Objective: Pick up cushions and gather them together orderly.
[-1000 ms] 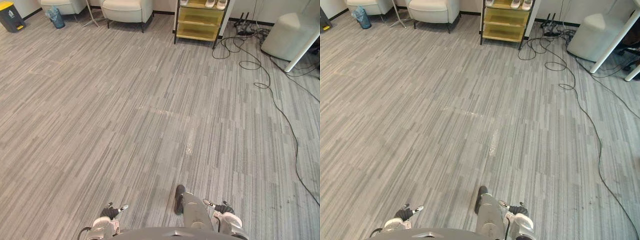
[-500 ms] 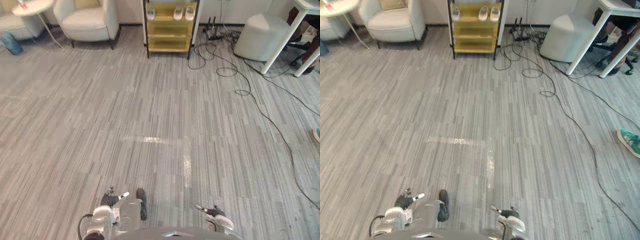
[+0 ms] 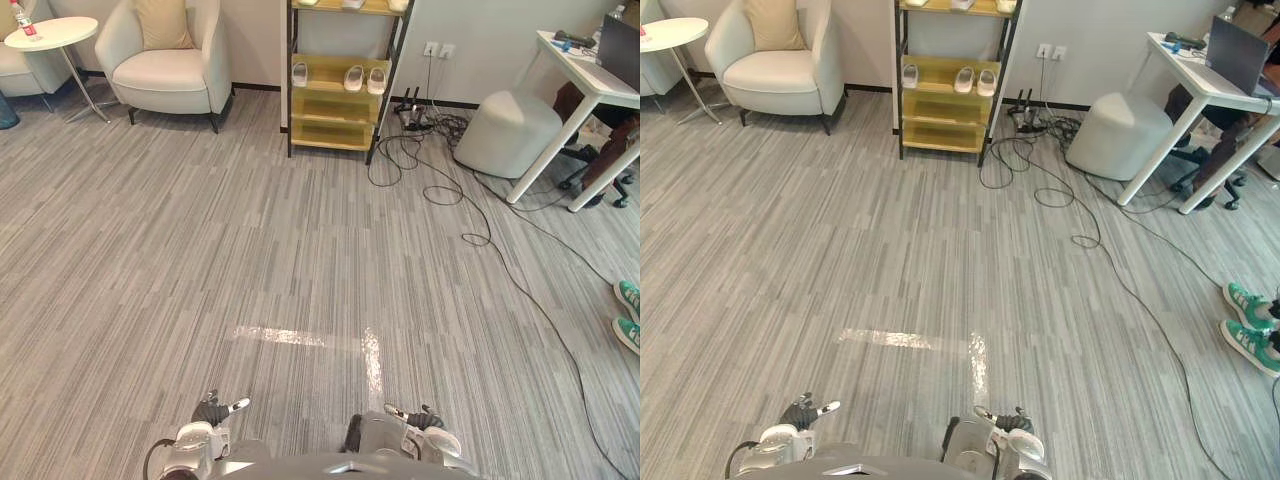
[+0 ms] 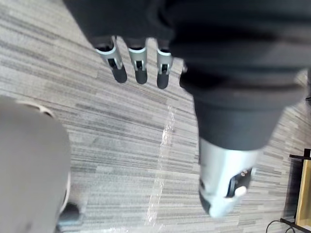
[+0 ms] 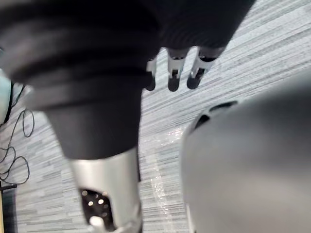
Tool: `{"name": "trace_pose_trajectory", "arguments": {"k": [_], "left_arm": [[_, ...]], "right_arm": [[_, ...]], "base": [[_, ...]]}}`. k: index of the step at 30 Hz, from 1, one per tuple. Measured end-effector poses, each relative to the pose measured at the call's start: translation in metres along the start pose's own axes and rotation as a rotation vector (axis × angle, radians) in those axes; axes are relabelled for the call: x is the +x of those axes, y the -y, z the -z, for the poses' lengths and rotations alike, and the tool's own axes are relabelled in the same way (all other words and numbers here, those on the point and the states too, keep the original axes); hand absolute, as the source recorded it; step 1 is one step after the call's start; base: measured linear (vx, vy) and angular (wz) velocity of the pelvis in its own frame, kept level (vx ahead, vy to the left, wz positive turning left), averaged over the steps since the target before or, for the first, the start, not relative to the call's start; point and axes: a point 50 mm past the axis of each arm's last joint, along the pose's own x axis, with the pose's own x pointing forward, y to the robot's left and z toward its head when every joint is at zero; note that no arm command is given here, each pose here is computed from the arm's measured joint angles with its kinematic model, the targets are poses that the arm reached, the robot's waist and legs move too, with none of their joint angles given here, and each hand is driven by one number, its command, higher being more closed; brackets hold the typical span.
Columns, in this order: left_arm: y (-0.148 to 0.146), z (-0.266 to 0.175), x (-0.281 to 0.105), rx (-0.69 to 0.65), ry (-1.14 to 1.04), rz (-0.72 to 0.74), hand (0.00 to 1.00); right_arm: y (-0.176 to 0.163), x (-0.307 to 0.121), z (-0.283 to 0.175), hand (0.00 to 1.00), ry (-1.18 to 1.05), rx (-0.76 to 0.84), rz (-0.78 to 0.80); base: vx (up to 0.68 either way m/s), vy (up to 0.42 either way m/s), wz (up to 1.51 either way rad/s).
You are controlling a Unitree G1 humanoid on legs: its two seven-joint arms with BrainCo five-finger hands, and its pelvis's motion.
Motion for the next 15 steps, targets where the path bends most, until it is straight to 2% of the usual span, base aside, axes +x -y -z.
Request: {"name": "trace_pose_trajectory", "arguments": {"k": [5, 10, 15], "left_arm": [[0.0, -0.007, 0.0, 0.0, 0.032, 0.001, 0.0], [-0.001, -0.007, 0.0, 0.029, 0.035, 0.004, 0.0], [-0.01, -0.009, 0.002, 0.056, 0.029, -0.013, 0.0]], "right_arm": [[0.003, -0.001, 0.007, 0.0, -0.019, 0.004, 0.008], [0.004, -0.002, 0.009, 0.0, -0.021, 0.01, 0.013], [-0.001, -0.006, 0.022, 0.0, -0.058, 0.04, 0.014]], "base": [[0.22, -0.009, -0.1], [0.18, 0.2, -0.41], [0.18, 0.159, -0.01]]}}
